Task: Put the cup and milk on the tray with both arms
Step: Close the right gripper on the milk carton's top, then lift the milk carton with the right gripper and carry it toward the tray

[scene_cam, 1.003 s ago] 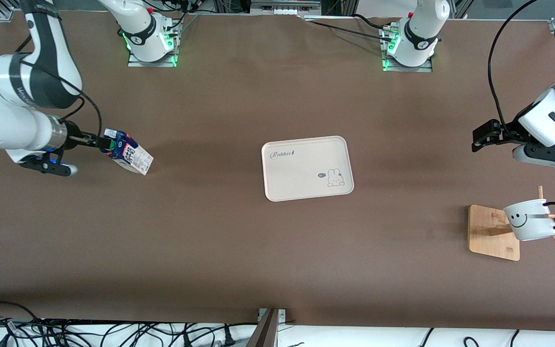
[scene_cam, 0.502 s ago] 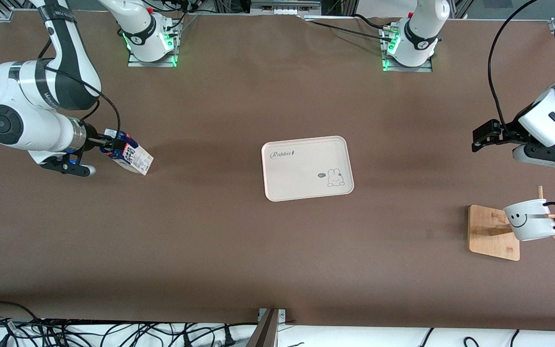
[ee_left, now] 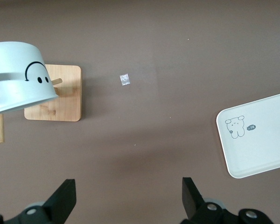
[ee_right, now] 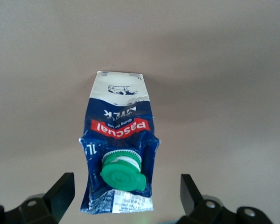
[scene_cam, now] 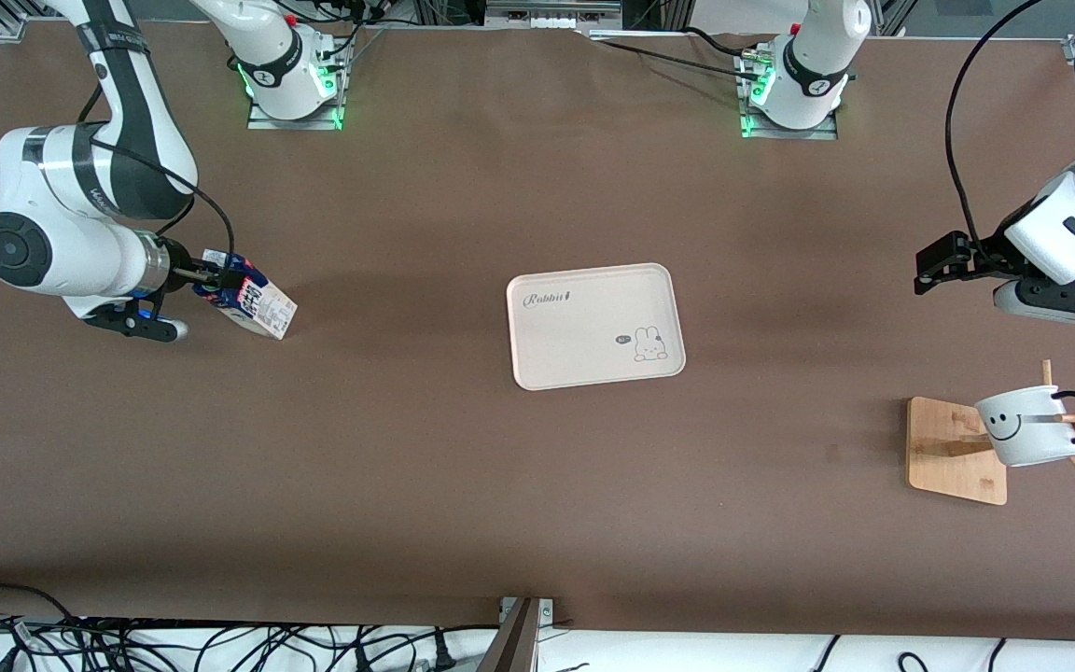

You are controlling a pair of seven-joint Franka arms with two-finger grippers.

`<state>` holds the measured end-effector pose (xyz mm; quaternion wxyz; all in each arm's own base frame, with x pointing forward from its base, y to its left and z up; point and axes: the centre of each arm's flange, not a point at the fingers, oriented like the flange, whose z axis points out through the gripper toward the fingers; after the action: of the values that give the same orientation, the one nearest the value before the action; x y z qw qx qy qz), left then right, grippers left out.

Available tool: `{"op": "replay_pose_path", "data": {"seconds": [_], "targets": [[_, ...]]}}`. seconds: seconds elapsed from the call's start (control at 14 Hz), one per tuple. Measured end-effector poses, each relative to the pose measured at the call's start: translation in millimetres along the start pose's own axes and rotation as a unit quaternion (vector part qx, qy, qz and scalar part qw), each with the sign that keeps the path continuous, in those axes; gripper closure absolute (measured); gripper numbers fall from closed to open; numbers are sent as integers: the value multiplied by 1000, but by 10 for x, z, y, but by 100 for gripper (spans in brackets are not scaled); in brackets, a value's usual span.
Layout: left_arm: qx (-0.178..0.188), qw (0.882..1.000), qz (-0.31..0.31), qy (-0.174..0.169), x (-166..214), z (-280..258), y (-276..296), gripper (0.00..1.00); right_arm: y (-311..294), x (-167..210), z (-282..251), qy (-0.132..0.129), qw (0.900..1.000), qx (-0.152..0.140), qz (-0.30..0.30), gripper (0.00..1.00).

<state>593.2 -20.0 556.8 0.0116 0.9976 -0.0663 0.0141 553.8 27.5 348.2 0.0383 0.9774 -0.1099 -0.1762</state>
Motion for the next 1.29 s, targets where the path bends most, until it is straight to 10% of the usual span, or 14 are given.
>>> {"op": "replay_pose_path", "data": {"seconds": [1.29], "targets": [[0,1000,0,0,0,0,-3,0,265,-50,214,2,1000,8,-10,0]]}}
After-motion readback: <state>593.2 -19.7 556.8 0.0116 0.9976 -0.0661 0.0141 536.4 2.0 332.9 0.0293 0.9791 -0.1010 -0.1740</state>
